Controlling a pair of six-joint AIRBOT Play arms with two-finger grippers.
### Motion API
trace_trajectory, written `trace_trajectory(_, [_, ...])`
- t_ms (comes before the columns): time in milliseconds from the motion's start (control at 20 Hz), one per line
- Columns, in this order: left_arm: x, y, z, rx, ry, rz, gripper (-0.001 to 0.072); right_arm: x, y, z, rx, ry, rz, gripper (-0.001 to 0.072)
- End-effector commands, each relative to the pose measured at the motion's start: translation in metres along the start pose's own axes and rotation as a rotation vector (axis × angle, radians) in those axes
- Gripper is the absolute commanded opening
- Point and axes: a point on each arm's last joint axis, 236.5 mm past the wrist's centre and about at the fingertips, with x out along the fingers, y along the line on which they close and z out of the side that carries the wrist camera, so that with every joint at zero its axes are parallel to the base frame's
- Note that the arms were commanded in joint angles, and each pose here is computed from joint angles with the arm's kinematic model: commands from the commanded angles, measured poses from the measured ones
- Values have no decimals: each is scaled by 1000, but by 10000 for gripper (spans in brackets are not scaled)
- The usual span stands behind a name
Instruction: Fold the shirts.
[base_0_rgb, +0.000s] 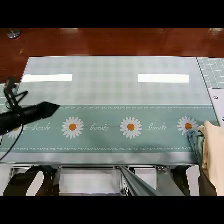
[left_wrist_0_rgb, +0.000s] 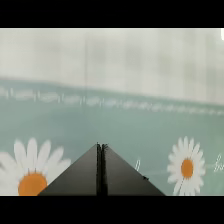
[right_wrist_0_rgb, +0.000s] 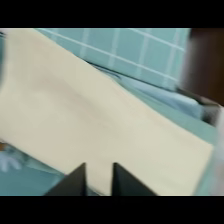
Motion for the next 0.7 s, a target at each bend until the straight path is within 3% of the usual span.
trace_trajectory(0, [-14, -31, 81, 67, -106, -26, 23, -71, 167, 64, -207, -173, 648, 24])
trace_trajectory(50, [-19, -55, 113, 117, -130, -57, 23, -104, 215, 66, -264, -206, 818, 24])
trace_trajectory(150, [-24, -118, 159, 273, -155, -148, 22, -145, 297, 38, -438, -228, 1006, 24])
trace_trajectory(250, [-14, -175, 172, 430, -156, -199, 21, -138, 359, -31, -681, -186, 1015, 24])
trace_trajectory(350, [17, -181, 153, 471, -79, -128, 21, -85, 396, -112, -980, -142, 836, 24])
trace_trajectory(450, [56, -131, 115, 413, 78, 46, 22, -12, 405, -175, -1194, -97, 606, 22])
trace_trajectory(550, [86, -61, 65, 279, 231, 181, 23, 64, 391, -214, -1249, 19, 429, 22])
trace_trajectory(650, [93, -10, 32, 159, 320, 251, 24, 114, 368, -226, -1166, 145, 314, 22])
